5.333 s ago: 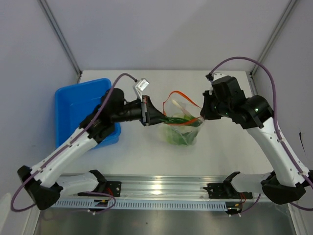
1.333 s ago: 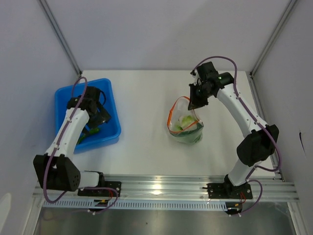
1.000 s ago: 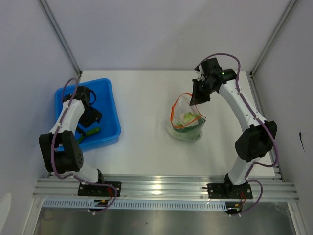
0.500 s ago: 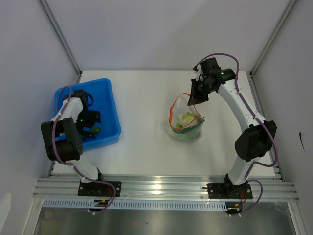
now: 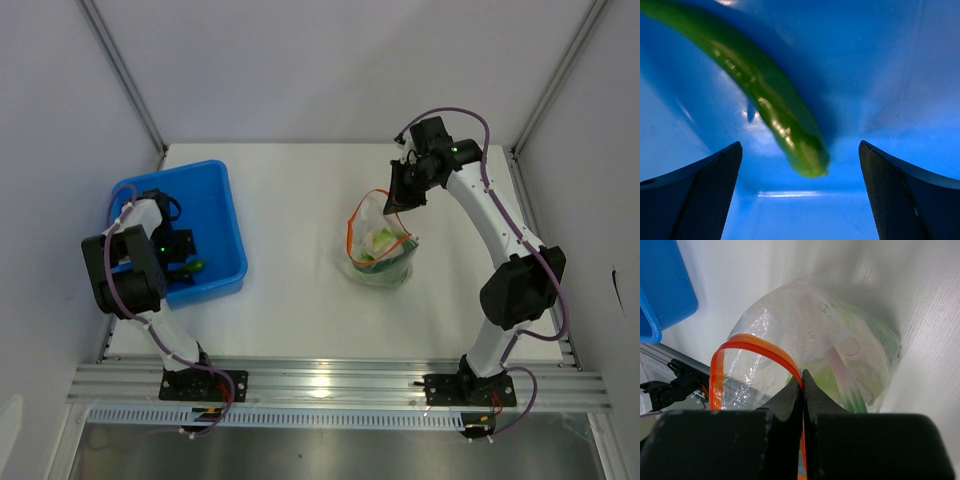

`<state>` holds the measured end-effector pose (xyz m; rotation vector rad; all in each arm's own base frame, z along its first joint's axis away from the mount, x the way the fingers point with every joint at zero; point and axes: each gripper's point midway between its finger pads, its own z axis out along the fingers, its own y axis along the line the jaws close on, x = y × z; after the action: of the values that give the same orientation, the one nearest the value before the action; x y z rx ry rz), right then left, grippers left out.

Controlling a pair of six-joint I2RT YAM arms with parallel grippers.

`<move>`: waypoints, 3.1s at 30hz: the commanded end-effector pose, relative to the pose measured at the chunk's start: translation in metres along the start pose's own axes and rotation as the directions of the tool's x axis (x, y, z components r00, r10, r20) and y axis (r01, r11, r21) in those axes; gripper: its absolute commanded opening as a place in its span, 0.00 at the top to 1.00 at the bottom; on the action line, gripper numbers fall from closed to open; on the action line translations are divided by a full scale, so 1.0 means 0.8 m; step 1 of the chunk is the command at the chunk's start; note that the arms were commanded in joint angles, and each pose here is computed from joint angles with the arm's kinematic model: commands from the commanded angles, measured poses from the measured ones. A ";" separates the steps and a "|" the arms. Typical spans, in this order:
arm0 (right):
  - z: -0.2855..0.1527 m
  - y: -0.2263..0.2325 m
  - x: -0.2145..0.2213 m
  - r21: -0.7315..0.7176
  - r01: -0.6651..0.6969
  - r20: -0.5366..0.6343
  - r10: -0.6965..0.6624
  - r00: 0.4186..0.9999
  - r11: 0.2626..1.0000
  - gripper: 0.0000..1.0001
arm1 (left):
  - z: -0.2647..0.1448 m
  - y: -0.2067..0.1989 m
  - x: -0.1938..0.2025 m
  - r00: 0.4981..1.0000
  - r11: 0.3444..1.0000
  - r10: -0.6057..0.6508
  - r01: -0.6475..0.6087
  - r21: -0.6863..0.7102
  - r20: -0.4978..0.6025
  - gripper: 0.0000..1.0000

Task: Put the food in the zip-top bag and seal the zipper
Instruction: Pick up the fake vegetable from the bin, then place the fake vegetable in the zipper food storage bag.

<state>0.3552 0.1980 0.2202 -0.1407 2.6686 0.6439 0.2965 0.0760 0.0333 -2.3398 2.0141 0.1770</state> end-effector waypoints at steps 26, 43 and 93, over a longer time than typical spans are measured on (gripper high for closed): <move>-0.039 0.011 -0.023 0.071 0.086 0.127 -0.095 0.987 0.994 1.00 | 0.000 -0.011 -0.050 0.974 0.985 0.152 -0.135 -0.108 0.166 0.50; -0.051 0.018 -0.028 0.061 0.090 0.162 -0.098 0.982 0.994 1.00 | -0.071 -0.067 -0.040 0.924 0.943 0.285 -0.318 0.096 0.255 1.00; -0.091 0.031 -0.019 0.012 0.023 0.291 -0.026 0.956 1.000 1.00 | -0.459 0.186 0.461 -0.264 -0.434 0.877 -0.072 0.898 0.402 0.99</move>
<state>0.3363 0.1895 0.2654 -0.1083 2.5040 0.5748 0.2486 -0.3593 0.3509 0.4884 2.2986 -1.7234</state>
